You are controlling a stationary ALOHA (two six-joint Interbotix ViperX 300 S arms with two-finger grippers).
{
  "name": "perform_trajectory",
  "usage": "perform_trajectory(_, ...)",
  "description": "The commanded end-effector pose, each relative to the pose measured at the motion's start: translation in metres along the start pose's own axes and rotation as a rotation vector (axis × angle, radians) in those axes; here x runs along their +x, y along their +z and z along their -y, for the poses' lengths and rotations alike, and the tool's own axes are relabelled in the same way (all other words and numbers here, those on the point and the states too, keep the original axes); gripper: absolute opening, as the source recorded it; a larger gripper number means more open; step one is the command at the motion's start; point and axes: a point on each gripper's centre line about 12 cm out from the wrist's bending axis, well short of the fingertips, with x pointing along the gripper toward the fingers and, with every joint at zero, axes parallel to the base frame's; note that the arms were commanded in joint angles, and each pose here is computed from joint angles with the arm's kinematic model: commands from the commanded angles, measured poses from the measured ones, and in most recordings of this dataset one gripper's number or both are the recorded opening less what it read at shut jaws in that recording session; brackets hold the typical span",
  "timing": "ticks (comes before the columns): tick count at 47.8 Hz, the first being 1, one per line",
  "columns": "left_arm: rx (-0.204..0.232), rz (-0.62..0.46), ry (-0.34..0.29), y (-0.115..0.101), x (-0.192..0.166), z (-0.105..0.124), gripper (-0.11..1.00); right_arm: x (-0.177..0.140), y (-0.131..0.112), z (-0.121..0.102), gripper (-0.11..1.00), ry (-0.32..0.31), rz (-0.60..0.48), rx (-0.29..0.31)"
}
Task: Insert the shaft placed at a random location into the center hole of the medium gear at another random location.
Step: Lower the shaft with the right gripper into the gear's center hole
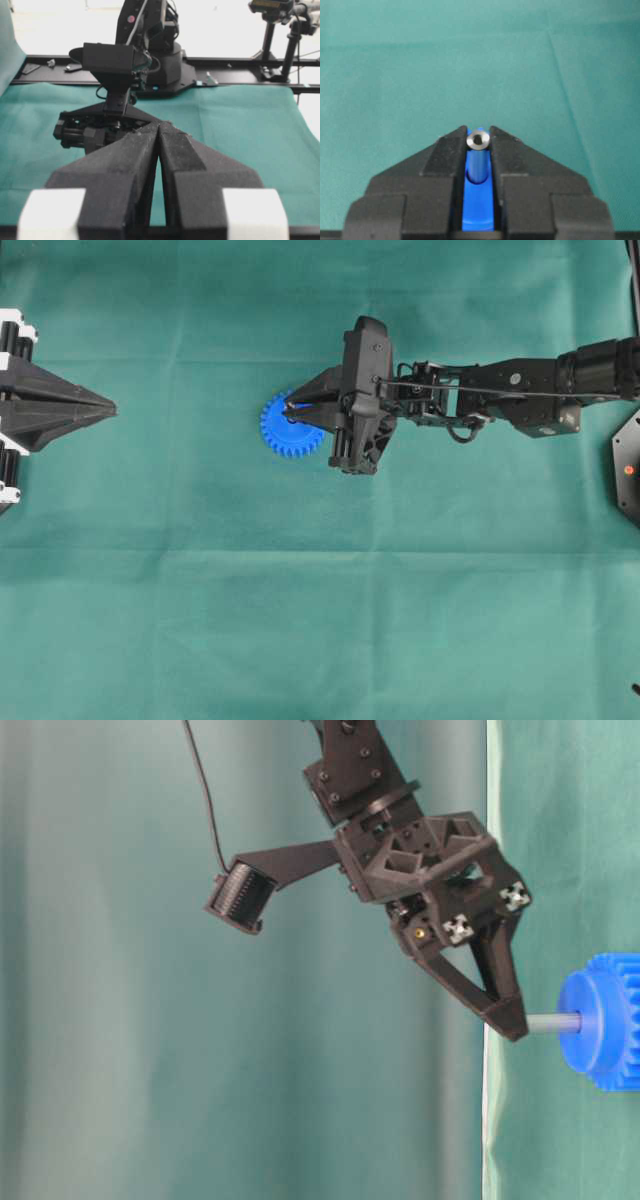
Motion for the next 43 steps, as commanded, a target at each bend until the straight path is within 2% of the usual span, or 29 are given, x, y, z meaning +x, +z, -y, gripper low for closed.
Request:
perform_trajectory(1,0.001,0.018,-0.002,0.008,0.003,0.000,0.00,0.000,0.016,-0.001,0.13,0.000,0.054,0.002)
perform_trajectory(43,0.001,0.018,-0.002,0.008,0.003,0.000,0.00,0.010,-0.003,0.000,0.13,-0.007,0.003,0.019)
